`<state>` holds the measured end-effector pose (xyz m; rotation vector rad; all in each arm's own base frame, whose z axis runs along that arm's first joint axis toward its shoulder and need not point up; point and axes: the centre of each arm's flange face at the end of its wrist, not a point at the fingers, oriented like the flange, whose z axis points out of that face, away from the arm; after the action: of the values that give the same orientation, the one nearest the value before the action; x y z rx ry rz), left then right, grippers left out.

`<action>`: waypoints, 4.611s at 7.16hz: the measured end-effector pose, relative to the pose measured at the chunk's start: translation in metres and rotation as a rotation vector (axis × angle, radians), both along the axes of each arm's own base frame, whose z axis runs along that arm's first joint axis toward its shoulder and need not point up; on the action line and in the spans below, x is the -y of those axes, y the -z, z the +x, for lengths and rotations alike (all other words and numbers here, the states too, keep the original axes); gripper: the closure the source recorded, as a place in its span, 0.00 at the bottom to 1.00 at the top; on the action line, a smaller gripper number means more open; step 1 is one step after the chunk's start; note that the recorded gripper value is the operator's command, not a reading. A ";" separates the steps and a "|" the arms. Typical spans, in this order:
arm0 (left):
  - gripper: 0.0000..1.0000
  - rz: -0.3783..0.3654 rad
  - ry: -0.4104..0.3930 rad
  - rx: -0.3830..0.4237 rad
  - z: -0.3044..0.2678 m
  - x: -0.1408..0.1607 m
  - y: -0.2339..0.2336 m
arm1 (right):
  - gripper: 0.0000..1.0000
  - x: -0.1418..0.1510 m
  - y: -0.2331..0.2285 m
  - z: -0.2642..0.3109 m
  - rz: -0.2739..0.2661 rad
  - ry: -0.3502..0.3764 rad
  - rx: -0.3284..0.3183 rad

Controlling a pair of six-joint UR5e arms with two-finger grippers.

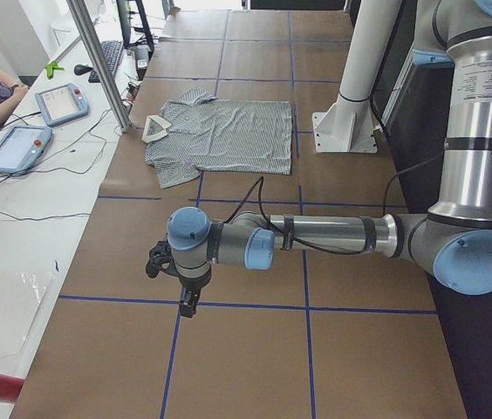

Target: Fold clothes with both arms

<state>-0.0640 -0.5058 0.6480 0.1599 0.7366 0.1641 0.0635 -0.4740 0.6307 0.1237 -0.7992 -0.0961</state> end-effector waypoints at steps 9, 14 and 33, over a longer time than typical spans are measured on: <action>0.00 0.307 -0.035 -0.090 0.025 0.044 0.064 | 0.00 0.144 0.122 -0.171 0.171 0.096 0.053; 0.00 0.220 0.041 -0.158 0.089 0.085 0.094 | 0.00 0.197 0.242 -0.429 0.083 -0.182 0.078; 0.00 0.170 0.127 -0.168 0.130 0.101 0.139 | 1.00 0.197 0.370 -0.569 0.064 -0.187 0.028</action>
<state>0.0658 -0.6070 0.5087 0.3851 0.8770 0.0930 -0.5050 -0.6706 0.2603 0.2598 -0.8091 0.0565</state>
